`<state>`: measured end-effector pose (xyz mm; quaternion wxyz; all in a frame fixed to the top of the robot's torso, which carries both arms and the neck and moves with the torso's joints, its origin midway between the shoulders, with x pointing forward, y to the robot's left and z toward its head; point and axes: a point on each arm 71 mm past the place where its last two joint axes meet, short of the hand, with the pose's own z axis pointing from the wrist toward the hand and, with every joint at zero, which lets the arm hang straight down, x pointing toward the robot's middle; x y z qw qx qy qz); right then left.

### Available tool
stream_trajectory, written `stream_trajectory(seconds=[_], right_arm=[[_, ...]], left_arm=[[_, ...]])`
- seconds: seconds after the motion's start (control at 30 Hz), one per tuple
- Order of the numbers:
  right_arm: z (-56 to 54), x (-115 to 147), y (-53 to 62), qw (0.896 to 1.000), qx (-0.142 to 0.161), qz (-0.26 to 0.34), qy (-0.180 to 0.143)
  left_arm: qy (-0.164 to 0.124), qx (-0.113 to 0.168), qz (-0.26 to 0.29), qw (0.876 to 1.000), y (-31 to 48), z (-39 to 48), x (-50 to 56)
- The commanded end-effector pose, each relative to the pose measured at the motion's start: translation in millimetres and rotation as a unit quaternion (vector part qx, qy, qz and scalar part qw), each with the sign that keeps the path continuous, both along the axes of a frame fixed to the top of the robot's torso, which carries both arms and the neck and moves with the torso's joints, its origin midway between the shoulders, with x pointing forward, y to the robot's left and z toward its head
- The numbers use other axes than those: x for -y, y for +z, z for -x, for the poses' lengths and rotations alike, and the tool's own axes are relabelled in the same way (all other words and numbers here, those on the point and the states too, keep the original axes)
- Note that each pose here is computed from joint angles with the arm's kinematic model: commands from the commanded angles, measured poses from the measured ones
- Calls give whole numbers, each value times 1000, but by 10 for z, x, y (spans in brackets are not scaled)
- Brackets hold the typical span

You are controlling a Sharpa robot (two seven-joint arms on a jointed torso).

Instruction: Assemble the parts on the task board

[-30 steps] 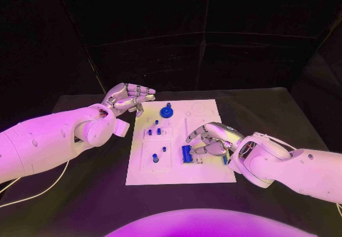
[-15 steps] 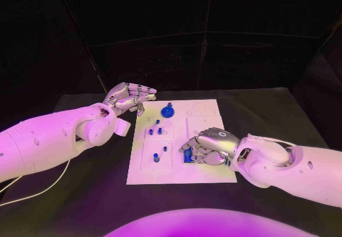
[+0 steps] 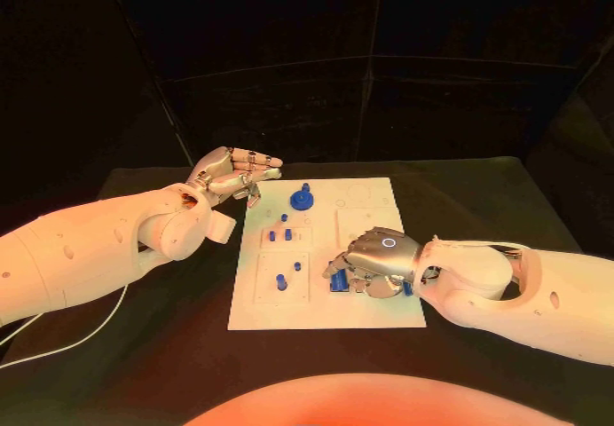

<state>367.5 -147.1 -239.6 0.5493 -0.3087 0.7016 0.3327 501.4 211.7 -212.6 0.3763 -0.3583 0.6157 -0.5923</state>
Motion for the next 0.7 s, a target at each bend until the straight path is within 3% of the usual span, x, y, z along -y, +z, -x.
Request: stream_trajectory(seconds=[0.03,0.27,0.7], right_arm=[[-15,-35,8,999,35,36,-1],[-43,-104,23,997,59,42,-5],[-128,-147,-95,995,41,94,-3]], left_arm=[[-5,0,5,1000,8,0,17],[-5,-1,5,1000,5,0,19],[-7,-3,4,1000,1,3,23]])
